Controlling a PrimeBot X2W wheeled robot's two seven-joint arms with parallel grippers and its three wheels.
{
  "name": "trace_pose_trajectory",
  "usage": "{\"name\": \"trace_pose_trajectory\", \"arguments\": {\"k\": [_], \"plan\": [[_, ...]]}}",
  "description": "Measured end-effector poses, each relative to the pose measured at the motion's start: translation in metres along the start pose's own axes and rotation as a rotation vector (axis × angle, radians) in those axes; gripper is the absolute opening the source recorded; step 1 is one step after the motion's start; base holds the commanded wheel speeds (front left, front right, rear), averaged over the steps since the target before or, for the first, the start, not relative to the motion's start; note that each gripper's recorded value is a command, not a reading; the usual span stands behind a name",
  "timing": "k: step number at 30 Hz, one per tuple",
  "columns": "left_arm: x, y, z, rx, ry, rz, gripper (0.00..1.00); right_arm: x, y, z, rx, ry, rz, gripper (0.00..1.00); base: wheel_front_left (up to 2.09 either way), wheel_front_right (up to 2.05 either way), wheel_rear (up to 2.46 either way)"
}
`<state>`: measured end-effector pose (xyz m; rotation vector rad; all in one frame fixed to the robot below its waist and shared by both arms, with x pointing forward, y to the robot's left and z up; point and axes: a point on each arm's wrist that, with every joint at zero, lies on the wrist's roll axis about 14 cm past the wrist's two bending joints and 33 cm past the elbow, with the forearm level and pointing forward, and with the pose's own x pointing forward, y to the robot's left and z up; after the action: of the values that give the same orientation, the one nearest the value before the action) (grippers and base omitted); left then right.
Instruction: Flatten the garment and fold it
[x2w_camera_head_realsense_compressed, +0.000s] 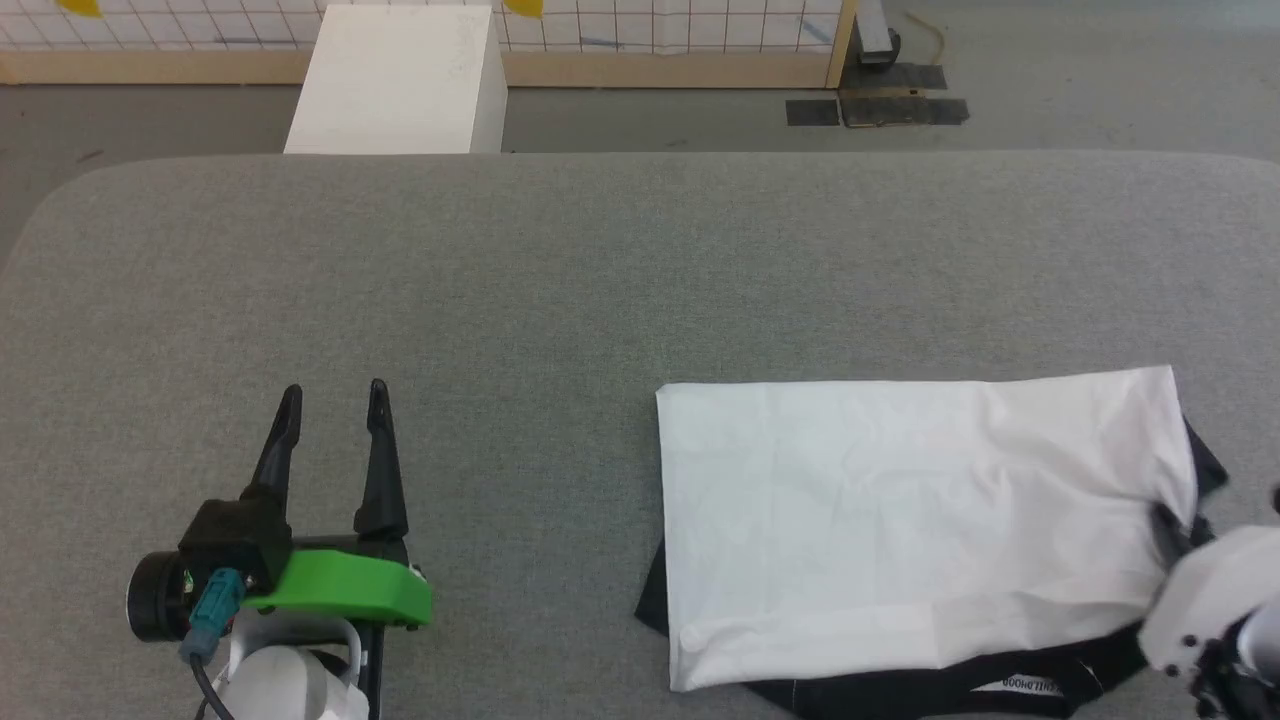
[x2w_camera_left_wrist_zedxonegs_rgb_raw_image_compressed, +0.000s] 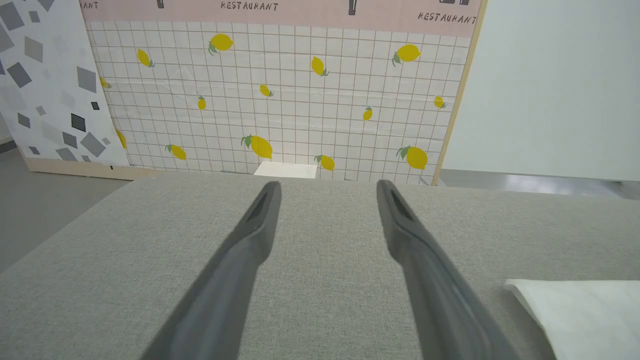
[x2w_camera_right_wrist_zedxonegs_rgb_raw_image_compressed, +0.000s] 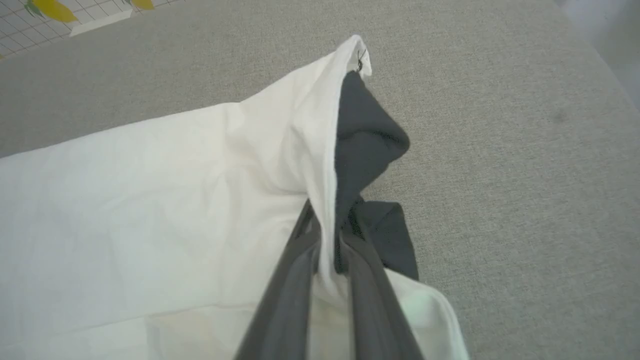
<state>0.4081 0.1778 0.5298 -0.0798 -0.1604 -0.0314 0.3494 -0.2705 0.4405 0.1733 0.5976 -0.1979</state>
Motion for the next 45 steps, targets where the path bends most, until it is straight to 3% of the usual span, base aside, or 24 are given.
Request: {"name": "trace_pose_trajectory", "arguments": {"k": [6, 12, 18, 24, 25, 26, 27, 32, 38, 42, 45], "plan": [[-0.002, -0.004, 0.001, -0.004, 0.001, -0.012, 1.00, -0.038, 0.099, 0.033, -0.169, -0.076, 0.272, 0.00, 0.00, 0.00, 0.00], [-0.005, -0.004, -0.002, -0.007, 0.011, -0.018, 1.00, -0.053, 0.176, 0.015, -0.368, -0.030, 0.489, 0.00, 0.00, 0.00, 0.00], [-0.009, 0.000, -0.004, -0.007, 0.021, -0.007, 1.00, -0.045, 0.227, -0.016, -0.491, 0.067, 0.629, 0.00, 0.00, 0.00, 0.00], [-0.013, 0.006, -0.009, -0.004, 0.038, 0.011, 1.00, -0.030, 0.248, -0.060, -0.555, 0.222, 0.690, 0.00, 0.00, 0.00, 0.00], [-0.014, 0.007, -0.010, -0.003, 0.041, 0.014, 1.00, -0.029, 0.251, -0.065, -0.555, 0.237, 0.699, 0.13, 0.00, 0.00, 0.00], [-0.014, 0.008, -0.011, -0.002, 0.043, 0.017, 1.00, -0.028, 0.254, -0.068, -0.556, 0.248, 0.708, 0.66, 0.00, 0.00, 0.00], [-0.014, 0.009, -0.011, -0.002, 0.045, 0.019, 1.00, -0.027, 0.255, -0.071, -0.552, 0.257, 0.715, 1.00, 0.00, 0.00, 0.00], [-0.011, 0.009, -0.013, -0.004, 0.046, 0.018, 1.00, -0.031, 0.268, -0.061, -0.465, 0.221, 0.772, 1.00, 0.00, 0.00, 0.00], [-0.007, 0.000, -0.012, -0.012, 0.041, -0.004, 1.00, -0.049, 0.274, 0.015, -0.213, -0.047, 0.844, 1.00, 0.00, 0.00, 0.00], [-0.003, -0.007, -0.011, -0.019, 0.033, -0.024, 1.00, -0.046, 0.230, 0.064, -0.008, -0.229, 0.757, 1.00, 0.00, 0.00, 0.00], [-0.001, -0.012, -0.010, -0.022, 0.029, -0.038, 1.00, -0.036, 0.182, 0.077, 0.159, -0.299, 0.656, 1.00, 0.00, 0.00, 0.00]]}}
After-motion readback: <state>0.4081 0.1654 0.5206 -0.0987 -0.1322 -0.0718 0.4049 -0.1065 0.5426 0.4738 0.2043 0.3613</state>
